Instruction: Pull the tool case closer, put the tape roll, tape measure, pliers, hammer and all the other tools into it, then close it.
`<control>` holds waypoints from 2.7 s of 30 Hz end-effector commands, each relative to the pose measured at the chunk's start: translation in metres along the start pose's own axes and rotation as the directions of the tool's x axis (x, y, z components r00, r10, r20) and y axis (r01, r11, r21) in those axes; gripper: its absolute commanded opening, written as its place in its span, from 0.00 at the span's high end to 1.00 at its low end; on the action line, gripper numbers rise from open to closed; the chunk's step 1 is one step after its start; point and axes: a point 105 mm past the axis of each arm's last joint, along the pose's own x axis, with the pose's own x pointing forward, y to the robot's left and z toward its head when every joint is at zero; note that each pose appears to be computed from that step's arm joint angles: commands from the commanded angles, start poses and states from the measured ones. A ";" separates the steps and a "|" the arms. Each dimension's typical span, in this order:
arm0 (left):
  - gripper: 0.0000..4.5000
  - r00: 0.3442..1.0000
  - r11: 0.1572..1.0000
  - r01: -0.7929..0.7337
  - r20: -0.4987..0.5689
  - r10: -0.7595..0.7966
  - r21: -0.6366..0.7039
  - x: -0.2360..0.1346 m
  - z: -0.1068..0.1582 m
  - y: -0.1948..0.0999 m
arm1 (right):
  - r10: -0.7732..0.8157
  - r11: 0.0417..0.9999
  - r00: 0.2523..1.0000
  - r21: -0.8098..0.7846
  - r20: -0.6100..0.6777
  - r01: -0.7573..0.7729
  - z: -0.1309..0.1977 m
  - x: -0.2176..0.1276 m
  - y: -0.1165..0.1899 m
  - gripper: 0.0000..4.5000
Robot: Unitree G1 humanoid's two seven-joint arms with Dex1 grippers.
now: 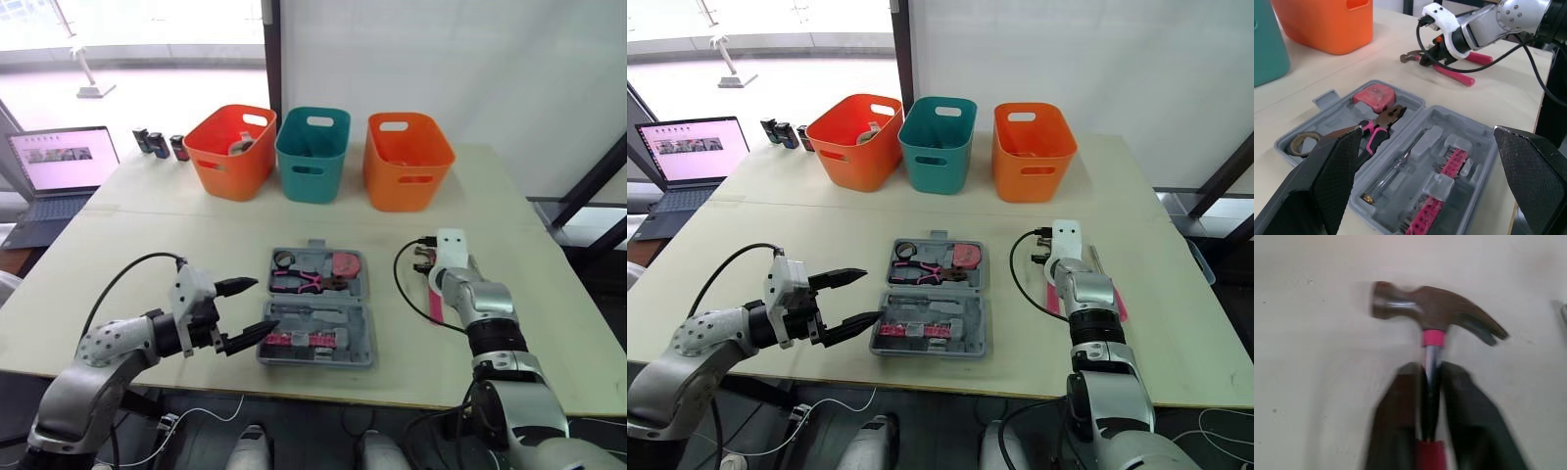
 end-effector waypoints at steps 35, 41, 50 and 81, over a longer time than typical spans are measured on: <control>0.00 1.000 0.999 0.022 -0.022 -0.022 0.042 -0.011 -0.005 0.011 | 0.133 0.991 0.989 0.002 -0.065 -0.133 -0.061 -0.084 0.050 0.79; 0.00 1.000 0.999 0.015 -0.023 -0.014 0.042 -0.013 -0.007 0.010 | 0.167 0.986 0.985 -0.016 0.033 -0.167 -0.038 -0.091 0.046 0.18; 0.00 1.000 0.999 0.010 -0.024 -0.009 0.040 -0.013 -0.009 0.011 | 0.198 0.979 0.968 -0.073 0.152 -0.189 -0.003 -0.112 0.034 0.01; 0.00 0.999 0.999 -0.023 -0.045 0.025 0.047 -0.019 -0.010 0.020 | 0.623 0.421 0.780 -0.819 -0.051 -0.390 0.046 -0.150 0.028 0.01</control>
